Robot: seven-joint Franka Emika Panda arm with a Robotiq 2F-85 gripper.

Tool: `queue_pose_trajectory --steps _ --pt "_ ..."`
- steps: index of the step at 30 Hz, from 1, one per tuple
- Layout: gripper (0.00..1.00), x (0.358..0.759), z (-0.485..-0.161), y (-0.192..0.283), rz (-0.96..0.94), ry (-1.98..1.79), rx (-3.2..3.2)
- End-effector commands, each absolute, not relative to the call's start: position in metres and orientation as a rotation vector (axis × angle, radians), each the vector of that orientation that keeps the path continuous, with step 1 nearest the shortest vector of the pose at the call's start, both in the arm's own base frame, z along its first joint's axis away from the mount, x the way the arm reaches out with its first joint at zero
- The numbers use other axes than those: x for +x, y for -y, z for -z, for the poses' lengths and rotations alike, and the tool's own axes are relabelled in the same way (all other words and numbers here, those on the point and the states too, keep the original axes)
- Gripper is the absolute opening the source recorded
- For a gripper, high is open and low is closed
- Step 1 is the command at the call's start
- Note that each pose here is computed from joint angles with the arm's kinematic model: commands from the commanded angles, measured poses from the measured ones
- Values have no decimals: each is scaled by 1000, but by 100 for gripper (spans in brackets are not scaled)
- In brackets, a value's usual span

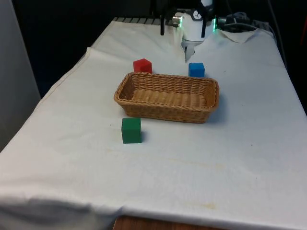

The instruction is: Pick up exactly two blocks and place them into the basket.

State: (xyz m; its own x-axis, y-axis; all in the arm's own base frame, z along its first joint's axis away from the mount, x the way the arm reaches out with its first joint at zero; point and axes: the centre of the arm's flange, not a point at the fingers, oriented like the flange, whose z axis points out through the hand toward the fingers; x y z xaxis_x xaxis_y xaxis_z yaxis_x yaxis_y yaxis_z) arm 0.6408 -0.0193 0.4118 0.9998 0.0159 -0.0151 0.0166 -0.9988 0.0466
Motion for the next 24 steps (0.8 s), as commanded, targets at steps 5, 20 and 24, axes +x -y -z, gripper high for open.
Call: queue_pose_trajectory --steps 5,20,24 --pt "100 637 -401 26 -45 -18 3094" --pt "100 644 -374 44 -175 -10 3072" --pt "100 649 -362 55 -204 -31 3062"
